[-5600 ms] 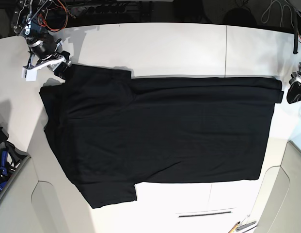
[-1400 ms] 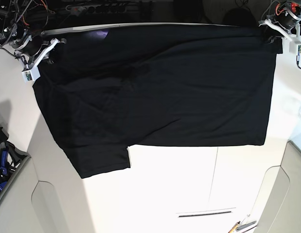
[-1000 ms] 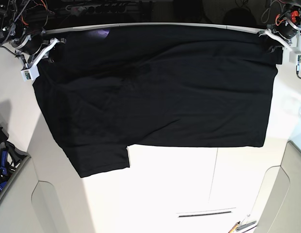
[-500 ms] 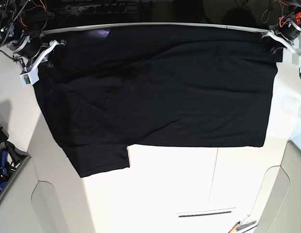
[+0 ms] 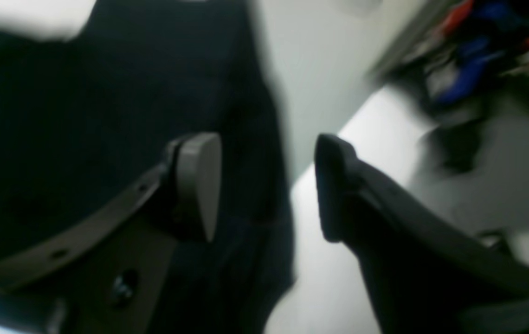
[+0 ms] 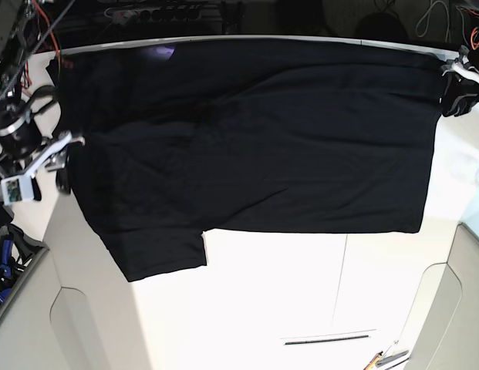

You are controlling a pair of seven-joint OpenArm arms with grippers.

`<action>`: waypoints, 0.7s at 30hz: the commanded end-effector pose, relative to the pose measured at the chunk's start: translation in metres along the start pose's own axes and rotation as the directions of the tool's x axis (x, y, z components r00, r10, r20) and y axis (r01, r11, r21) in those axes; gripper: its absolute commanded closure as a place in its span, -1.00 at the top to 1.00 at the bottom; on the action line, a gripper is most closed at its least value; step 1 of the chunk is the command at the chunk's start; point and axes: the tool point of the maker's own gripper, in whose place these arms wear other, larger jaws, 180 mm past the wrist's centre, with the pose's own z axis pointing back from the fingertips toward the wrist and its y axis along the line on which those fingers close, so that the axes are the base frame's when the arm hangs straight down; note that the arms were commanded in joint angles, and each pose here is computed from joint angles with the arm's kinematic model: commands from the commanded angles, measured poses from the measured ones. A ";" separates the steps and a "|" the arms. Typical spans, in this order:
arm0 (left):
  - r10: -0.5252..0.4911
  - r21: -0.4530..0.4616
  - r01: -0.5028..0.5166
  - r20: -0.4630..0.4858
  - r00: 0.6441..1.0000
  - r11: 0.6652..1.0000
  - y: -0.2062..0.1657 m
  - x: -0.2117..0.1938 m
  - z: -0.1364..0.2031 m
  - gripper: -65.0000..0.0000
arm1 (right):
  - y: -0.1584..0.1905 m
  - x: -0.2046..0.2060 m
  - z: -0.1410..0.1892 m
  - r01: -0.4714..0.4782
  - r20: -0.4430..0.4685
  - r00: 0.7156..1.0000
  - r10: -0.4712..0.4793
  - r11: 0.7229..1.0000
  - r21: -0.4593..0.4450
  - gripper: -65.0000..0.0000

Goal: Fold the T-shirt properly
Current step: 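Move the right gripper down along the shirt side toward the hem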

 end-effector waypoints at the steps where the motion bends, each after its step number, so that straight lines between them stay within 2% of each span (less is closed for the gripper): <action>1: -0.029 -0.018 0.030 0.032 0.999 0.999 -0.004 0.011 0.003 -0.30 | -0.014 0.019 -0.002 -0.011 0.053 0.998 0.014 0.999 -0.040 0.00; 4: -0.030 -0.018 0.031 0.033 0.999 0.999 -0.004 0.011 0.003 -0.30 | -0.035 0.026 -0.025 0.020 0.048 0.999 -0.017 0.998 -0.064 0.00; 7: -0.031 -0.017 0.031 0.034 0.999 0.999 -0.003 0.012 0.003 -0.30 | -0.060 0.016 -0.057 0.082 -0.008 0.997 -0.082 0.995 -0.063 0.00; 11: -0.030 -0.018 0.031 0.034 0.999 0.999 -0.003 0.012 0.003 -0.30 | -0.078 -0.005 -0.099 0.221 -0.094 0.971 -0.218 0.975 0.019 0.00; 13: -0.030 -0.019 0.031 0.038 0.999 0.999 -0.004 0.013 0.002 -0.30 | -0.078 -0.017 -0.115 0.316 -0.135 0.943 -0.304 0.946 0.071 0.00; 16: -0.031 -0.021 0.032 0.048 0.998 0.999 -0.004 0.016 0.001 -0.30 | -0.068 -0.037 -0.134 0.449 -0.202 0.884 -0.421 0.886 0.116 0.00; 19: -0.033 -0.022 0.034 0.058 0.998 0.999 -0.005 0.019 0.000 -0.30 | -0.050 -0.054 -0.144 0.543 -0.257 0.828 -0.499 0.827 0.145 0.00; 21: -0.033 -0.023 0.035 0.065 0.997 0.999 -0.005 0.022 -0.001 -0.30 | -0.039 -0.060 -0.148 0.578 -0.270 0.805 -0.528 0.801 0.158 0.00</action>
